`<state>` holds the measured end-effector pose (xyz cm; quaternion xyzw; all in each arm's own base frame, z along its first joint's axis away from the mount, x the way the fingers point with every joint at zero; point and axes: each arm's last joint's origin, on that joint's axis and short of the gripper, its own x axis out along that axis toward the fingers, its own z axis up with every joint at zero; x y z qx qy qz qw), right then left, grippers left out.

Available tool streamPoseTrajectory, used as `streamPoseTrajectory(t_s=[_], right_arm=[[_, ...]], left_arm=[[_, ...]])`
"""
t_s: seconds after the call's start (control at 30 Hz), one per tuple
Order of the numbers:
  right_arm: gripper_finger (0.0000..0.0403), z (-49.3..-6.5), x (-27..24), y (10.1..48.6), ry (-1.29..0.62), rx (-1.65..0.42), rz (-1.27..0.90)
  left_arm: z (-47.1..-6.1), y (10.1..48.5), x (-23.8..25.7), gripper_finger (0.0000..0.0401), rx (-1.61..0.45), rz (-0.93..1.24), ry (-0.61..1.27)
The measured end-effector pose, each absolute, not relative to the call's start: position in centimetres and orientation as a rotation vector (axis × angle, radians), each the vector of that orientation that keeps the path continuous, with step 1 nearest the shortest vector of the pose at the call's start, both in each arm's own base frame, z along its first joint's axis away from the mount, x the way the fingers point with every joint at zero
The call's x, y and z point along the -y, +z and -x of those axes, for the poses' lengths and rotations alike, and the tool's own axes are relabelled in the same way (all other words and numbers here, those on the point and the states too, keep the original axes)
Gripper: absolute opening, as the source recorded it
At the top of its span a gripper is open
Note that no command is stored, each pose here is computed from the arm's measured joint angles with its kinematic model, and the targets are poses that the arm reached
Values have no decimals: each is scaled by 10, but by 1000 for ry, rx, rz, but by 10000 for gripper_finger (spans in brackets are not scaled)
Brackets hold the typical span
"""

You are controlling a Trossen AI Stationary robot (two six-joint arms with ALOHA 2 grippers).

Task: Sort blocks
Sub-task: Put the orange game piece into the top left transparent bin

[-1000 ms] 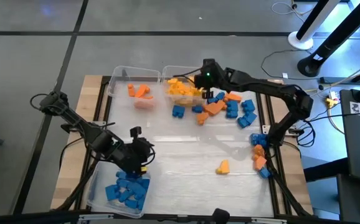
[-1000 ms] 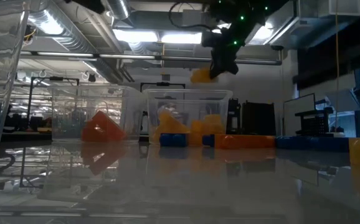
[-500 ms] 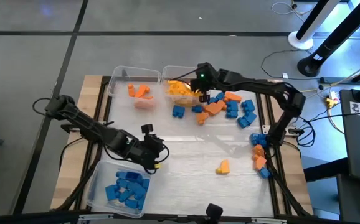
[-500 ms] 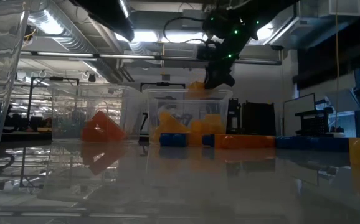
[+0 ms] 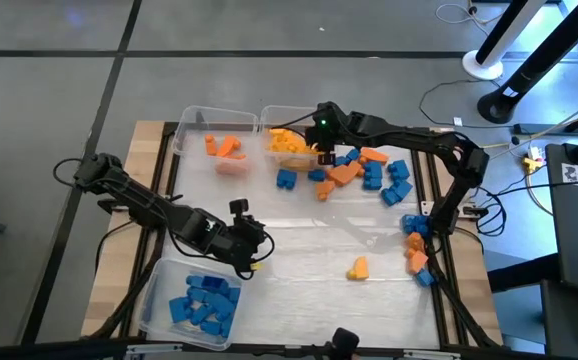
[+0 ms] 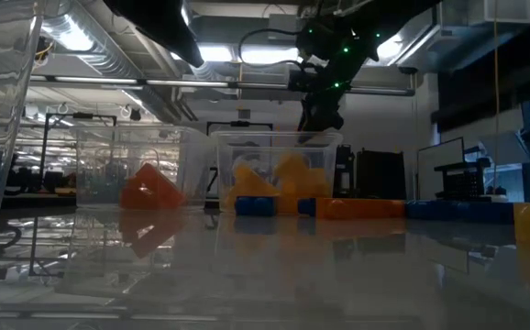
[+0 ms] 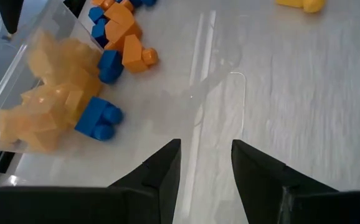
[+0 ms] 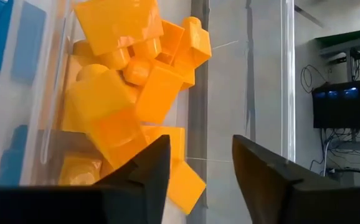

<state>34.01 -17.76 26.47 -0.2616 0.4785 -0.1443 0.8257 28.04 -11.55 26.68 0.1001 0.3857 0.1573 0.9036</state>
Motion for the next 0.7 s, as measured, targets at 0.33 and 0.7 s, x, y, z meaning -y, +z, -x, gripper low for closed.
streamPoseTrajectory(t_s=[0.33, 0.7], right_arm=[[202, -328, 164, 313, -195, -1197, 511], [202, -340, 65, 331, 271, -1176, 461]], left_arm=[[-280, 267, 115, 132, -797, -208, 325], [-280, 267, 115, 132, -798, -208, 325]])
